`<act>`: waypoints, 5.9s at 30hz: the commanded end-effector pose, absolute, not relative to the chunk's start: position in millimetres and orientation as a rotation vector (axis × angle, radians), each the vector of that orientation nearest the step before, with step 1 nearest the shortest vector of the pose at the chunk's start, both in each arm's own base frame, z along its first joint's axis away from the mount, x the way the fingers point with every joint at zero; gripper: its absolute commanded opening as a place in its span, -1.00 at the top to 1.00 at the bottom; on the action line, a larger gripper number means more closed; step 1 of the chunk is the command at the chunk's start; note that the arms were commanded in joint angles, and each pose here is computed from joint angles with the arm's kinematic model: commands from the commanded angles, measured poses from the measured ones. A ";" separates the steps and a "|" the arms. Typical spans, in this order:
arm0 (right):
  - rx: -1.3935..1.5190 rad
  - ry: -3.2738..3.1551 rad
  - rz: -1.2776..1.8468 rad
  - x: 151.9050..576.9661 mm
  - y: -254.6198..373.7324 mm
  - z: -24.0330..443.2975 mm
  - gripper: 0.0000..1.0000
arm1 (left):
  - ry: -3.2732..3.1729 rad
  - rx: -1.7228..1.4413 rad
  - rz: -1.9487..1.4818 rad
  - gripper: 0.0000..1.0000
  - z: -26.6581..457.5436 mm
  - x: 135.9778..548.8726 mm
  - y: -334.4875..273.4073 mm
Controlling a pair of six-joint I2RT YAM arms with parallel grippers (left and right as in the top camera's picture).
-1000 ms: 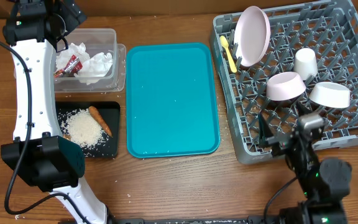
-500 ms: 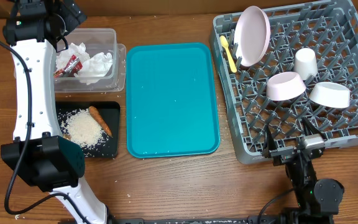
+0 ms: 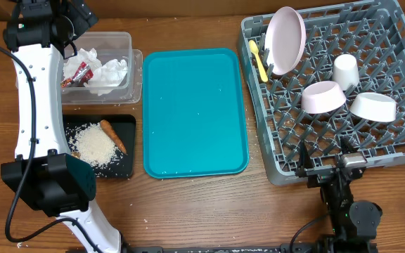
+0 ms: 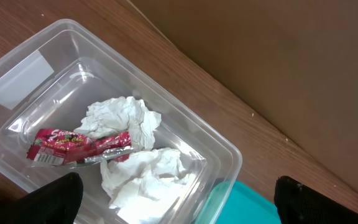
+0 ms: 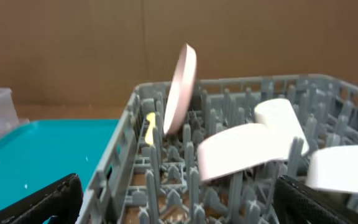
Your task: Sort waste into correct bins and load items into the dishwasher
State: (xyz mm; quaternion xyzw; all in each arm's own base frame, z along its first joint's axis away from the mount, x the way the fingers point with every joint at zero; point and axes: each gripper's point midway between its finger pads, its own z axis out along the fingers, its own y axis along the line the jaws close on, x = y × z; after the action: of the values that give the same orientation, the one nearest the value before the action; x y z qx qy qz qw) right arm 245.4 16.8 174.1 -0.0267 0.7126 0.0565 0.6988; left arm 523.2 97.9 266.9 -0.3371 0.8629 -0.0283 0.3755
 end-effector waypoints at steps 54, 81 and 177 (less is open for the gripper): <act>-0.021 1.585 0.104 245.9 9.7 172.3 -1.00 | 2.530 -0.859 0.083 -1.00 269.3 411.2 72.1; -0.021 1.585 0.104 245.9 9.7 172.3 -1.00 | 1.844 -0.008 -0.089 -1.00 209.7 283.7 -8.9; -0.021 1.585 0.104 245.9 9.7 172.3 -1.00 | 1.646 -0.077 -0.050 -1.00 155.8 246.1 4.8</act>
State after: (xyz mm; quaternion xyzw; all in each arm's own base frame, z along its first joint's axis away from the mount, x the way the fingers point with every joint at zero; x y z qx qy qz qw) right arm 245.6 13.1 174.0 -0.0177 0.7130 0.0501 0.6991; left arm 246.5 1.0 155.8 -0.0268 0.7349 -0.0273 0.6771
